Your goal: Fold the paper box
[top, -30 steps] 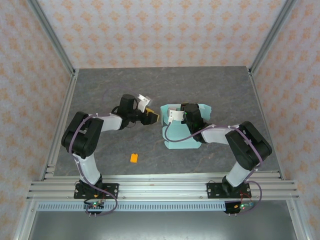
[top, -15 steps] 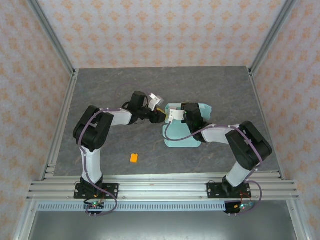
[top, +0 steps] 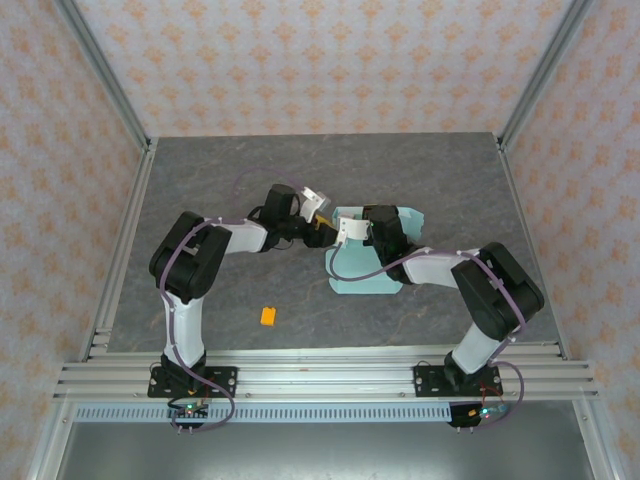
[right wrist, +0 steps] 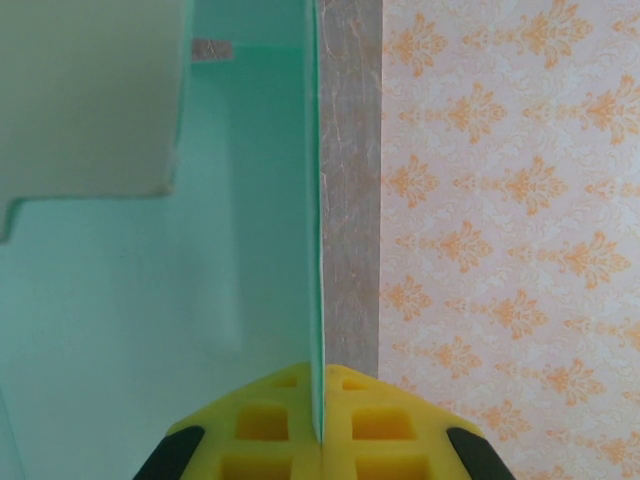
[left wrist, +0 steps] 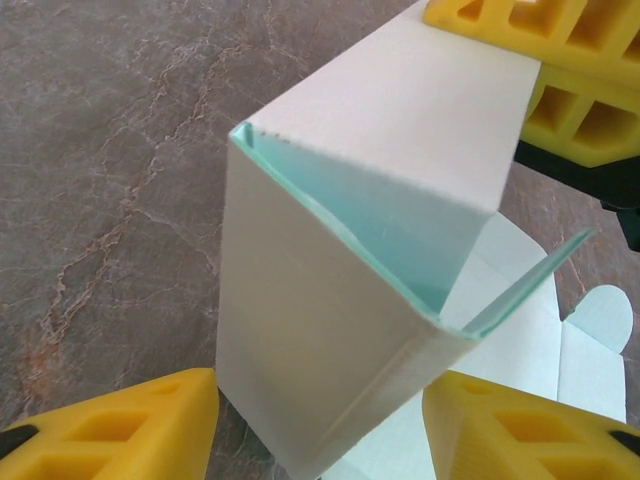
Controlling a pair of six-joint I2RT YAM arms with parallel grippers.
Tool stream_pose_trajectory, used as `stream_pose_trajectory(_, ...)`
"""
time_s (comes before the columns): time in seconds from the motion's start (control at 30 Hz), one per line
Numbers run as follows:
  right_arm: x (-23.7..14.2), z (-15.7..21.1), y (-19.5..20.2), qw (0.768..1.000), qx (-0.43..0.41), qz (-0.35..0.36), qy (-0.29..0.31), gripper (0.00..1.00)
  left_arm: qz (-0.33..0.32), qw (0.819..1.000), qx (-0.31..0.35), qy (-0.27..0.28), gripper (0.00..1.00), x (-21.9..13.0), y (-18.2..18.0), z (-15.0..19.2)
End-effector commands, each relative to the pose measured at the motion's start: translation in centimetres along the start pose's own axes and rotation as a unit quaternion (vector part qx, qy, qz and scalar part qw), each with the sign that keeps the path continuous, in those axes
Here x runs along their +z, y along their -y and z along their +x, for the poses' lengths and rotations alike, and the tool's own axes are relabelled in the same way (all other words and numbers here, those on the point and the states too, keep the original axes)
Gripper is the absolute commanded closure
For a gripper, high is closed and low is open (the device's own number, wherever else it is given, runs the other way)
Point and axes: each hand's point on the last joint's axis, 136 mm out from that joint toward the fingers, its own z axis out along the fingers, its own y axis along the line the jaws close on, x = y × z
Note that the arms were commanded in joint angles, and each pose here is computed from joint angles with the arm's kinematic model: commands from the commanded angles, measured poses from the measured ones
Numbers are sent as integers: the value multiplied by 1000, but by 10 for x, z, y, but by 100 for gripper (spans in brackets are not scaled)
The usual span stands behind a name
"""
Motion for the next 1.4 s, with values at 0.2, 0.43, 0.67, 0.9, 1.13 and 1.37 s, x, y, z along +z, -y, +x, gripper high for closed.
stream_pose_trajectory(0.2,-4,-9,3,999,26,-17,18,100,-26,998,15,50,42,7,0,-19)
stream_pose_trajectory(0.43,-7,-13,4,998,47,-23,29,100,-58,996,11,67,51,9,-4,-21)
stream_pose_trajectory(0.67,-10,-15,3,997,62,-29,35,100,-110,989,-12,103,52,5,-14,-30)
stream_pose_trajectory(0.9,-12,-21,3,996,75,-34,44,100,-168,978,-36,121,54,6,-24,-32)
stream_pose_trajectory(1.13,-13,-24,5,996,77,-32,45,100,-244,960,-51,126,59,5,-35,-27)
stream_pose_trajectory(1.37,-15,-28,5,995,83,-31,50,100,-318,928,-116,158,64,-6,-57,-17)
